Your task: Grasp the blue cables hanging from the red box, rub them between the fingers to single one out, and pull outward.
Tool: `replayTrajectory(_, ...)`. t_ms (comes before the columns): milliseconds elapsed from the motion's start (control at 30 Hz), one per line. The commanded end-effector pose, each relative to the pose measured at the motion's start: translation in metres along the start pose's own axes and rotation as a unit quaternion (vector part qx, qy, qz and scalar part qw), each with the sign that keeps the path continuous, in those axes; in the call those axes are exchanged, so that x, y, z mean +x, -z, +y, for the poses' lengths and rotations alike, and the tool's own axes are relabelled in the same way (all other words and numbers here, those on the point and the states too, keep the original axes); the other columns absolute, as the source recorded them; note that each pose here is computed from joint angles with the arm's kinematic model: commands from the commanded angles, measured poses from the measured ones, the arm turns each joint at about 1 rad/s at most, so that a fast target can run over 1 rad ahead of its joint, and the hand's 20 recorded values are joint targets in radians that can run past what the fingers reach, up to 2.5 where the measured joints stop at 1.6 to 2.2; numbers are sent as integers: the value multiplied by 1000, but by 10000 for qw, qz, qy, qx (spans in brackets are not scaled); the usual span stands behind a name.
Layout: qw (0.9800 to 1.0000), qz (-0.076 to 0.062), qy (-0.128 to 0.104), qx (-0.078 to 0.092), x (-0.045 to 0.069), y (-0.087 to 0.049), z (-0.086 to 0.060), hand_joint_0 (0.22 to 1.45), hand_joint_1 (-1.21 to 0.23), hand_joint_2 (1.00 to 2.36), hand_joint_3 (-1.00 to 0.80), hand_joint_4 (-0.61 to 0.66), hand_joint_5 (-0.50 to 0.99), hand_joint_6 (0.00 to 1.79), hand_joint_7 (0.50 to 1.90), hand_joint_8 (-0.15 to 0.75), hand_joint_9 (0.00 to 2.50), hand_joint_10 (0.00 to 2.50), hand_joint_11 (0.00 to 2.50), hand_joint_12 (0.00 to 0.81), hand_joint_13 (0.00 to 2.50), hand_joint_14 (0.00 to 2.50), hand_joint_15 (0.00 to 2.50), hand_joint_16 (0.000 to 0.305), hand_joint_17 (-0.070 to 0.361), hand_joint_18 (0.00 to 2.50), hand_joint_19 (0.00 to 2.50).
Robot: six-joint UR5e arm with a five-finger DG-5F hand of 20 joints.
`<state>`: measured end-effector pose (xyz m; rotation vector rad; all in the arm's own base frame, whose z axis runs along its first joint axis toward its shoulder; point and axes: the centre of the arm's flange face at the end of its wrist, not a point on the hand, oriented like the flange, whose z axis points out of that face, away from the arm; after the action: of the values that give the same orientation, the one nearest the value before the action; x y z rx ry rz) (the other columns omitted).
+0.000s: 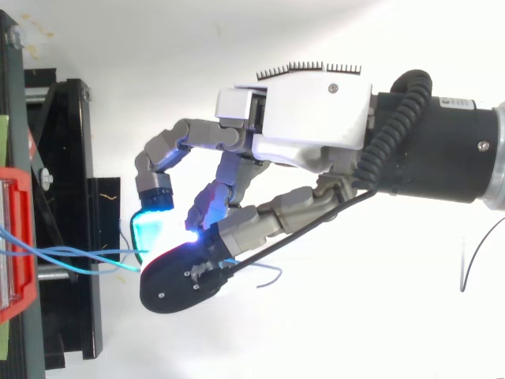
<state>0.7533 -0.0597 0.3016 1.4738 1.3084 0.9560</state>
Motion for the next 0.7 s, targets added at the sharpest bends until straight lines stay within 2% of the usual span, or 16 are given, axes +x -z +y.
replayTrajectory(0, 10000, 1, 11, 3, 0, 0, 0, 588, -682, 1013, -197, 5, -42, 796, 1206, 320, 1429, 13, 389, 393, 901, 9, 271, 45, 101, 780, 263)
replayTrajectory(233, 10000, 20, 12, 64, 0, 2, -1, 590, -699, 1012, -173, 10, -34, 787, 1230, 355, 1438, 11, 320, 400, 914, 9, 254, 46, 104, 803, 249)
replayTrajectory(467, 10000, 21, 17, 56, 0, 1, 0, 595, -803, 1016, -120, 43, -30, 796, 1288, 426, 1441, 8, 234, 413, 974, 7, 213, 44, 98, 829, 180)
replayTrajectory(667, 9999, 27, 66, 86, 1, 3, 1, 601, -847, 1021, -72, 49, -35, 824, 1273, 416, 1453, 10, 292, 424, 989, 9, 232, 41, 92, 823, 186)
